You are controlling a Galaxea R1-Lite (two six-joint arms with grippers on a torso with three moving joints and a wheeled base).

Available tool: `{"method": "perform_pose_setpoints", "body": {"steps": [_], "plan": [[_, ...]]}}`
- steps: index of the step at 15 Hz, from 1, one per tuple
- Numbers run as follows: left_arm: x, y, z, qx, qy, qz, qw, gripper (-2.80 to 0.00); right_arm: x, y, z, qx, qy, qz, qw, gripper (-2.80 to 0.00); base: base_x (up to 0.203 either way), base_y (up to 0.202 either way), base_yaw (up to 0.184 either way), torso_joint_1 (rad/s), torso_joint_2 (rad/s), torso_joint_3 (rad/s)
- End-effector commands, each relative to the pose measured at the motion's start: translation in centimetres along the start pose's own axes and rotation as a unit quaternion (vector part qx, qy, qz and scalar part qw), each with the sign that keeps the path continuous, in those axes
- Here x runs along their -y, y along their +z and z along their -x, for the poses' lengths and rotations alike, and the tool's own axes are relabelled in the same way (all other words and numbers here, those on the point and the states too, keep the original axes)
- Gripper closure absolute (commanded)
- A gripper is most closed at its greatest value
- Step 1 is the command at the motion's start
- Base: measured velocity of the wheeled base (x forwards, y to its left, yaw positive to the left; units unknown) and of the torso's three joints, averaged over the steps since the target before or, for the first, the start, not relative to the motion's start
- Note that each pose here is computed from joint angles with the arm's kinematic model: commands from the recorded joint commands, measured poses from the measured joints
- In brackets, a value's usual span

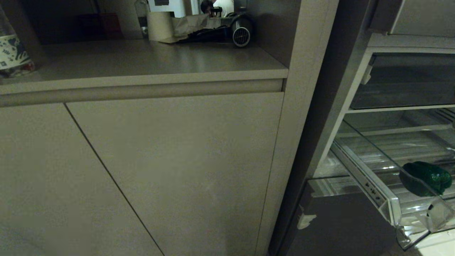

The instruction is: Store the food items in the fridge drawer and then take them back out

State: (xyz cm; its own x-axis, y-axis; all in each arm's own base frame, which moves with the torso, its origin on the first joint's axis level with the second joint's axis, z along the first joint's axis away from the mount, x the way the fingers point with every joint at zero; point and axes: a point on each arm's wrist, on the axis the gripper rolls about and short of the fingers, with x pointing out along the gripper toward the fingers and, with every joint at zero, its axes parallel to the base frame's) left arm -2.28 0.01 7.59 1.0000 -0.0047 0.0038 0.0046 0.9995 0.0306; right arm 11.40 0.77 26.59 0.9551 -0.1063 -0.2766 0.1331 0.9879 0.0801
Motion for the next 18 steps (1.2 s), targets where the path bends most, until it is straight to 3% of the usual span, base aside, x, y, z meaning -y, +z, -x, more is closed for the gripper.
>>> {"method": "perform_pose_setpoints", "body": {"steps": [1, 7, 18], "plan": [[0.0, 0.0, 0.0, 0.000, 0.000, 0.000, 1.0000, 0.00, -0.3, -0.5, -2.7, -0.060, -0.017, 0.010, 0.998, 0.00, 0.000, 0.000, 0.000, 0.000, 0.00, 0.000], [0.0, 0.0, 0.0, 0.000, 0.001, 0.000, 1.0000, 0.00, 0.1, -0.6, -0.9, -0.104, -0.022, 0.019, 0.994, 0.00, 0.000, 0.000, 0.000, 0.000, 0.00, 0.000], [0.0, 0.0, 0.0, 0.000, 0.000, 0.000, 1.0000, 0.00, 1.0, -1.8, 2.9, -0.131, -0.027, 0.025, 0.991, 0.00, 0.000, 0.000, 0.000, 0.000, 0.00, 0.000]]}}
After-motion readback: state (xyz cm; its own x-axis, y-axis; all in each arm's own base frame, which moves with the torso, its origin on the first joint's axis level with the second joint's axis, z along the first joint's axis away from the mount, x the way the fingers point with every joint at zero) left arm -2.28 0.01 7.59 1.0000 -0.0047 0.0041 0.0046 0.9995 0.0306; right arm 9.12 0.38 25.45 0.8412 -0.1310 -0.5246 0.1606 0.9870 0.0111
